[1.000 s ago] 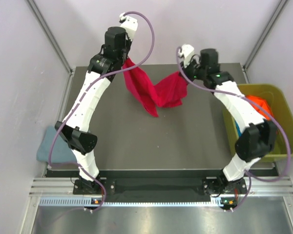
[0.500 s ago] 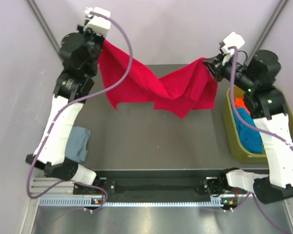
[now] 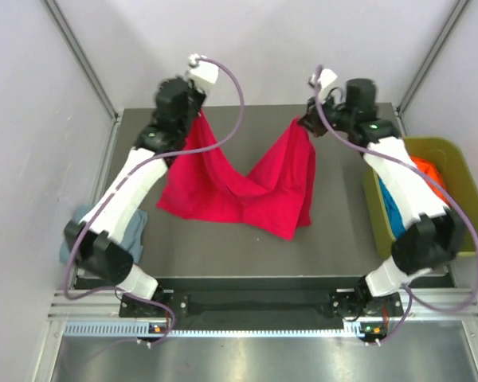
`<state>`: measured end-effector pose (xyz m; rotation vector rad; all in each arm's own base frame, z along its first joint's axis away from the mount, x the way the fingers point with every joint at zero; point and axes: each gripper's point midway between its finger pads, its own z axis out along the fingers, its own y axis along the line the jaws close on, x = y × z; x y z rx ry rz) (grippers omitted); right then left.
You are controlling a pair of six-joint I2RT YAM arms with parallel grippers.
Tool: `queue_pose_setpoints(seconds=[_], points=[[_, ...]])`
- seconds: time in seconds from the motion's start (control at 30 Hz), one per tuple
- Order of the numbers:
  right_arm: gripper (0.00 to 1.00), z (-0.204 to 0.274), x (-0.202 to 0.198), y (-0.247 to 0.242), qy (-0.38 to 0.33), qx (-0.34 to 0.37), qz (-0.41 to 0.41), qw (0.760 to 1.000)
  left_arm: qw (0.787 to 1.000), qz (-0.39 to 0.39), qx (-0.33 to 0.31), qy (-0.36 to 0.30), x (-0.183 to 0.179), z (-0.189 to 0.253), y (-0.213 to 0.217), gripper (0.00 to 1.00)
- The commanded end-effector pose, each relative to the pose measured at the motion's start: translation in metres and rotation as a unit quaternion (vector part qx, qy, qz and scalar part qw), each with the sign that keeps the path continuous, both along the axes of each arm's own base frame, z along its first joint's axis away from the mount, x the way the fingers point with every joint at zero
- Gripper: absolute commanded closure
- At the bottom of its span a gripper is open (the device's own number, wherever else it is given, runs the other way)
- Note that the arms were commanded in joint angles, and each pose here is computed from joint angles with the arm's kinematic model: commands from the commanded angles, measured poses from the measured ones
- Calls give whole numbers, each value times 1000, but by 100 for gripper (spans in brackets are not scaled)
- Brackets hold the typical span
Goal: Fold and stack the t-shirts
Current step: Flatten the tshirt out
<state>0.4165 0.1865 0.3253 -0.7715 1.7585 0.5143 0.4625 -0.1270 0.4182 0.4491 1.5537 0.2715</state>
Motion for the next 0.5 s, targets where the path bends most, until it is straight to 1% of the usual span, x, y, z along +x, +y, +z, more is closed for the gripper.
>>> queue_pose_setpoints(seconds=[0.0,0.03,0.07,0.1,0.13,0.17,0.2,0.23,0.3,0.33,0.37,0.4,0.43,0.47], points=[[100,-50,36,16,53,20,16,998,998,-4,-37,55,30,-65,-2,100],[100,-52,49,19,53,21,16,998,996,2,-33,84,45,-98,-2,100],[100,-62,58,21,68,25,12,997,995,14,-41,94,55,-112,5,100],[100,-83,78,22,83,23,7,996,993,21,-37,108,70,-134,6,100],[100,-97,87,20,91,22,-1,996,993,30,-40,108,78,-141,9,100],[100,-99,99,19,81,21,-8,996,992,41,-44,110,86,-148,15,100],[100,-111,116,11,74,15,-29,997,992,53,-44,106,92,-151,20,100],[100,-111,124,7,64,14,-39,997,992,60,-46,99,103,-154,20,100],[100,-106,142,-5,36,10,-70,997,993,66,-46,91,110,-152,21,100],[94,-105,144,-8,32,6,-76,997,993,64,-48,86,114,-148,18,100],[65,-99,143,-12,18,-7,-73,997,993,64,-50,84,115,-145,17,100],[49,-95,139,-16,15,-15,-72,997,993,63,-53,83,115,-141,17,100],[36,-106,124,-18,35,-30,-66,997,993,63,-53,90,112,-136,17,100],[22,-82,109,-24,3,-41,-57,998,992,61,-60,92,110,-132,16,100]])
